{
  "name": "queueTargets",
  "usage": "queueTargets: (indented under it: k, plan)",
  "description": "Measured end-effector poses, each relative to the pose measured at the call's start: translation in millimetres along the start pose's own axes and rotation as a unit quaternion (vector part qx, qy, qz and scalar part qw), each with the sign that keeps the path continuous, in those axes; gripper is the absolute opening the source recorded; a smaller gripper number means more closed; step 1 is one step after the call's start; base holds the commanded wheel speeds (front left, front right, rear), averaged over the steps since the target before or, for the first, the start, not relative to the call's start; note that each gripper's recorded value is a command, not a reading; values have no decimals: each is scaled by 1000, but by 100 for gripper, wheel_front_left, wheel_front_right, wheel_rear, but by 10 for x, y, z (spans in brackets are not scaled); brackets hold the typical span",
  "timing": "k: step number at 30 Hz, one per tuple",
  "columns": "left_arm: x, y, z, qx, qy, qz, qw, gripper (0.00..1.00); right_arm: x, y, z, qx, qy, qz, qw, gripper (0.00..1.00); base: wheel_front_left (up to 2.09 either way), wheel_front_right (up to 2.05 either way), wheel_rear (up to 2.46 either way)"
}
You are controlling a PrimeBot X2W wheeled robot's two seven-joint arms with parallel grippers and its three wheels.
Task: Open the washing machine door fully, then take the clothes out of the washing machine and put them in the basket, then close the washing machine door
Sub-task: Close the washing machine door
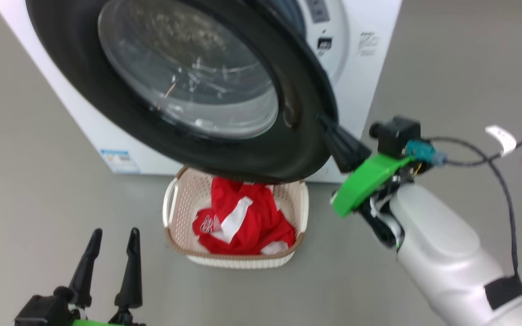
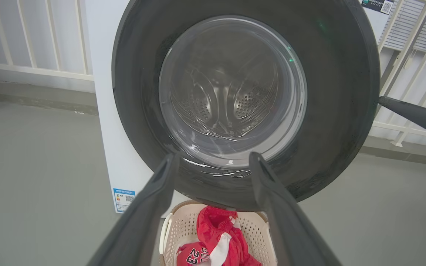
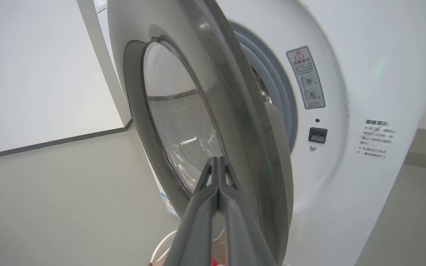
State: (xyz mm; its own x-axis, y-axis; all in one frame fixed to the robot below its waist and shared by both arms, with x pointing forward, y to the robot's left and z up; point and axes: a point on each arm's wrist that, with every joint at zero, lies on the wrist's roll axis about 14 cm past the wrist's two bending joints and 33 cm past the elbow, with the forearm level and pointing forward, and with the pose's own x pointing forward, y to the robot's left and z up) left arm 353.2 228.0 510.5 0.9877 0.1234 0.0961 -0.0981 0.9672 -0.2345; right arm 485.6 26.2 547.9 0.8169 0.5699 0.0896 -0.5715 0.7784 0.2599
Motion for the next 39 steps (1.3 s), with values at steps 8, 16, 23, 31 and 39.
queueTargets:
  k: [8,16,23,31,39]
  plan:
    - [145,76,-151,-1,20,17,1000,100,425,-84,-53,6,6,14,1000,0,0,0,0]
    - [314,25,-296,1,37,9,999,100,725,-359,-10,9,-6,2,1000,0,0,0,0]
    - [400,-4,-439,5,55,4,998,100,974,-582,67,4,-18,-7,1000,0,0,0,0]
    - [406,112,-546,1,70,25,997,100,1225,-686,157,23,-37,-14,999,0,0,0,0]
    - [457,119,-533,3,65,24,998,100,1291,-689,165,24,-39,-20,999,0,0,0,0]
